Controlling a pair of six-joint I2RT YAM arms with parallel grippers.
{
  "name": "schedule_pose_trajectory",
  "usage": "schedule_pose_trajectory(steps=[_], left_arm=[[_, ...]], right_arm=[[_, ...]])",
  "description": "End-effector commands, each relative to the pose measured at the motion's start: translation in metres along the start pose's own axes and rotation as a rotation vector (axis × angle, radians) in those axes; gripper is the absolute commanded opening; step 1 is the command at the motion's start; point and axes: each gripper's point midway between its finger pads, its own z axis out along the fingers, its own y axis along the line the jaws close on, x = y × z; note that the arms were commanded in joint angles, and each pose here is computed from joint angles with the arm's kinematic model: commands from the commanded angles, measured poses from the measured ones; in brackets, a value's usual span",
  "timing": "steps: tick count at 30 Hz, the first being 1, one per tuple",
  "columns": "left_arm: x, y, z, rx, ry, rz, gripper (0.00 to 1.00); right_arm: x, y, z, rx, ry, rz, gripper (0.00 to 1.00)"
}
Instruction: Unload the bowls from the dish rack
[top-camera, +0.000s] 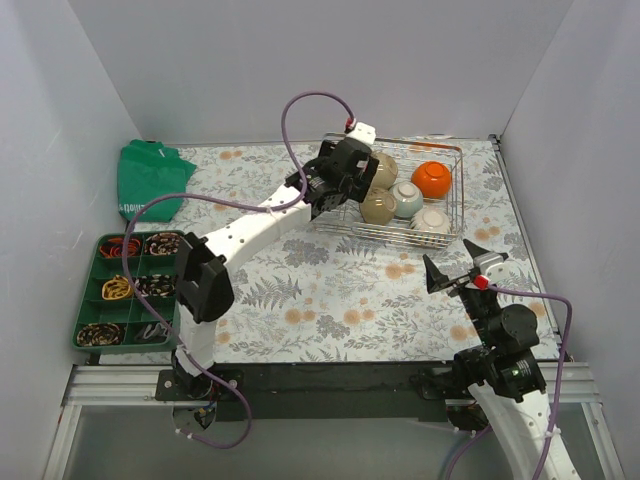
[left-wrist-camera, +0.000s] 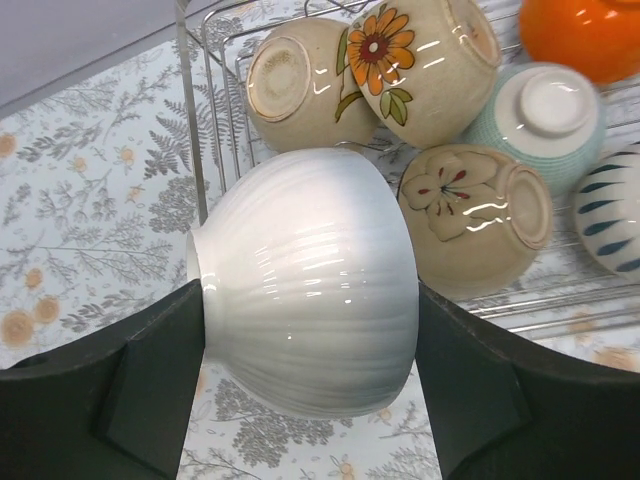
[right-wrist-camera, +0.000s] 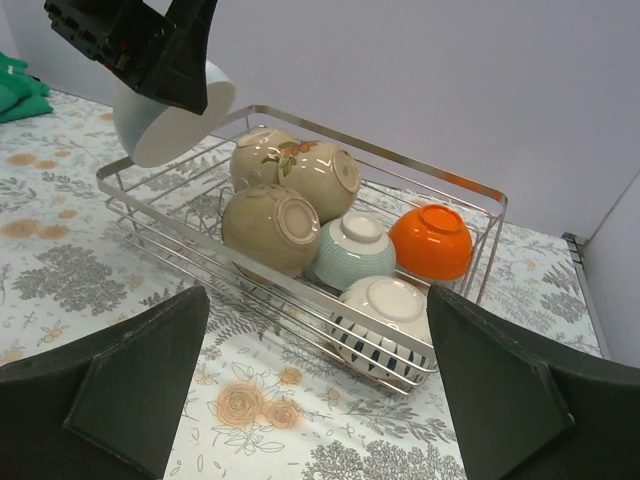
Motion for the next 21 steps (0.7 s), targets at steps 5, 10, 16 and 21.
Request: schedule_pose_trajectory(steps=[5, 10, 16, 21], left_arm=[[-0.066, 0.054, -0.075, 0.166, -0.208, -0.408, 0.11], [-0.049, 0.079, -0.108, 0.269, -0.217, -0.599, 0.10], [-0.005, 0.090, -0.122, 0.306, -0.168, -0.679, 0.11], [0.019, 0.090, -0.143, 0.344, -0.175, -0.775, 0.11]], right_arm=[[-0.070, 0.020, -0.017, -0.123, -0.195, 0.083, 0.99], [-0.070, 0.053, -0.006, -0.309, -0.112, 0.170, 0.99], [-0.057, 0.092, 0.010, -0.531, 0.004, 0.266, 0.99], [-0.034, 0.124, 0.032, -0.696, 0.160, 0.451, 0.99]])
